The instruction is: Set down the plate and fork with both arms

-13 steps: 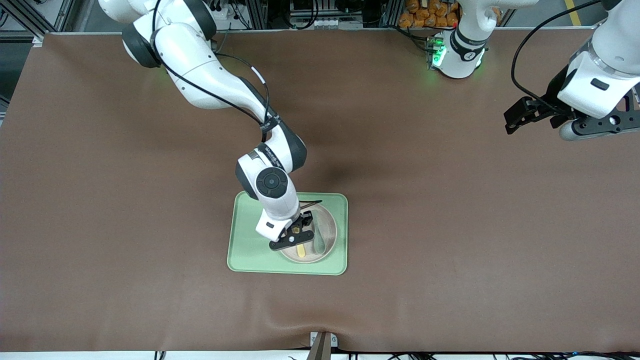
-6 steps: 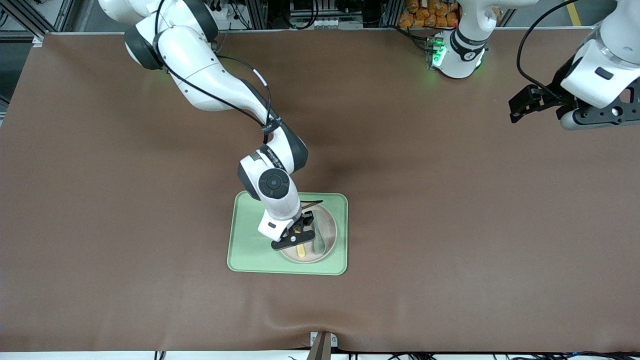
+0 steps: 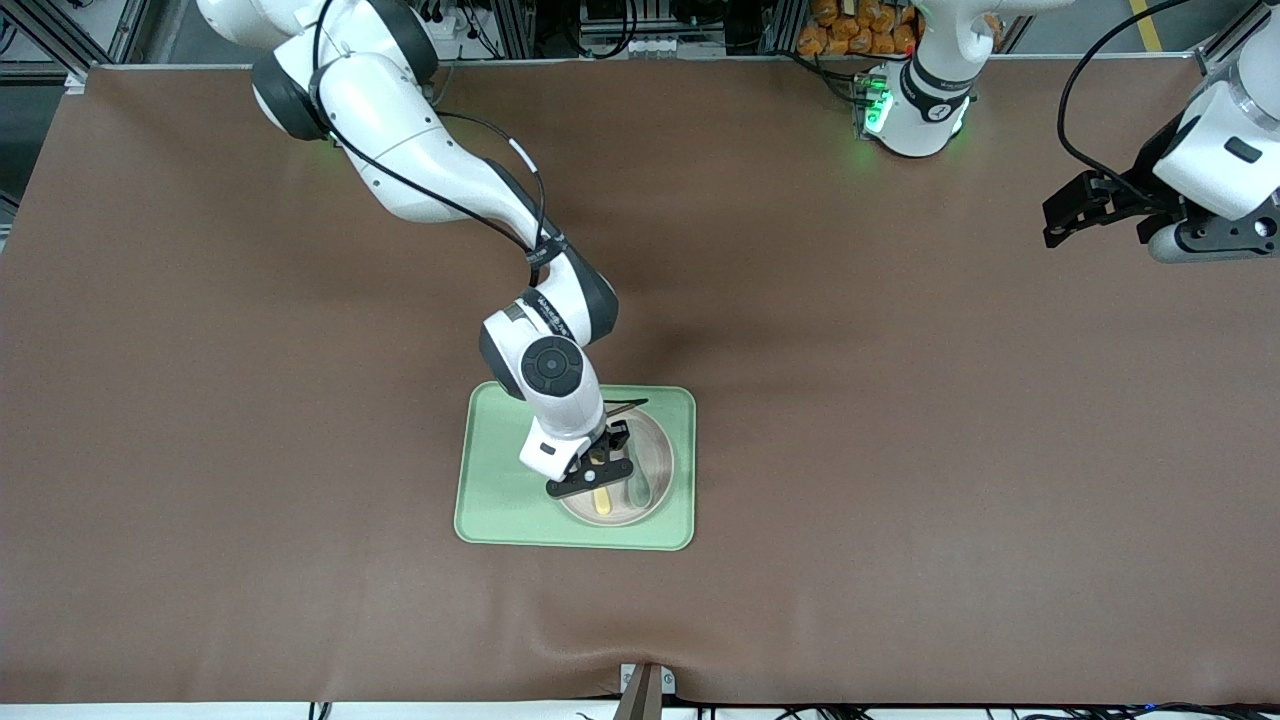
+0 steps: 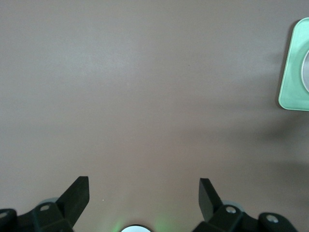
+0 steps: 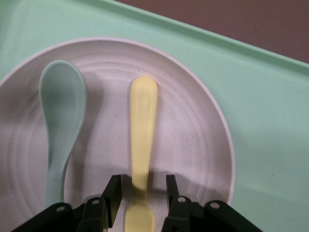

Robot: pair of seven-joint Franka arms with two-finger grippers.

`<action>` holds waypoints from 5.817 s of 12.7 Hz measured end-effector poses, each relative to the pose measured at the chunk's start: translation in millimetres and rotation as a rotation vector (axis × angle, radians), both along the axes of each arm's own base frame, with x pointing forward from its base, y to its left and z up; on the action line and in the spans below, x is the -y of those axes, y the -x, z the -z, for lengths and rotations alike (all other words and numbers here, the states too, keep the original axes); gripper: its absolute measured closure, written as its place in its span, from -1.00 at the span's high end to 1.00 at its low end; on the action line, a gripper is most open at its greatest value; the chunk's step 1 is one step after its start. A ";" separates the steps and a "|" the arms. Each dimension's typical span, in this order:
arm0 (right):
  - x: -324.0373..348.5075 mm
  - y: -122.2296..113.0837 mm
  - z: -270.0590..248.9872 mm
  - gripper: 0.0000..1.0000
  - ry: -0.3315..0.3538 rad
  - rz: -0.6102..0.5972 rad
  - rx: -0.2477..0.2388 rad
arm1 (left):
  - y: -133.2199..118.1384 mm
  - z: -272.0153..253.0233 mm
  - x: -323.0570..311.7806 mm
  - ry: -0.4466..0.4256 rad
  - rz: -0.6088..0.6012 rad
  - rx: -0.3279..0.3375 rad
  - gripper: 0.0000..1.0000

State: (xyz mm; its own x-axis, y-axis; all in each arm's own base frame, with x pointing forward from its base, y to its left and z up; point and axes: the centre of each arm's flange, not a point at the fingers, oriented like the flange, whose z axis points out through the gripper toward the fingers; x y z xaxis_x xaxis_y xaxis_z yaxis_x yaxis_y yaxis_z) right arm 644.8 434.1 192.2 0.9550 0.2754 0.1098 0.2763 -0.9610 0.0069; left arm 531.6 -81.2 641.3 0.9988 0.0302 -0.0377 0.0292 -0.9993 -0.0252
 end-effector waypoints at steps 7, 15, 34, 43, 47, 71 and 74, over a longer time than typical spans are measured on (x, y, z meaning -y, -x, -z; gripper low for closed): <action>-4.7 -0.9 -4.7 -0.72 -0.005 -0.007 0.017 | 11.3 -6.9 7.9 -0.003 0.015 0.010 1.00; 33.8 -35.0 -53.0 -0.72 -0.085 0.138 -0.011 | 14.2 6.0 2.4 -0.006 0.012 0.005 1.00; 140.0 -32.8 -8.2 0.04 -0.053 0.231 -0.095 | 11.0 9.0 1.0 -0.004 0.009 0.015 1.00; 275.0 -67.9 -178.6 1.00 -0.067 0.355 -0.081 | 11.1 10.3 1.8 -0.004 0.012 0.013 1.00; 347.8 -53.6 -258.6 1.00 -0.065 0.376 -0.093 | 11.1 10.4 2.7 -0.004 0.014 0.014 1.00; 444.6 86.6 -453.4 1.00 -0.072 0.448 -0.079 | 12.7 8.9 8.0 -0.004 0.061 0.017 1.00; 446.3 84.2 -451.0 1.00 -0.052 0.410 -0.085 | 12.5 7.5 7.4 -0.003 0.061 0.019 1.00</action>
State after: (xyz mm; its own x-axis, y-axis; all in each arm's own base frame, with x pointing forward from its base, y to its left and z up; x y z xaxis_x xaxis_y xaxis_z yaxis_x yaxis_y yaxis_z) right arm 560.6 -12.3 643.3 0.9906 -0.1337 0.0298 -0.1321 -0.9900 -0.0505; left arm 519.1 -88.7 633.7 0.9994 -0.0309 -0.0182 -0.0314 -0.9991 -0.0285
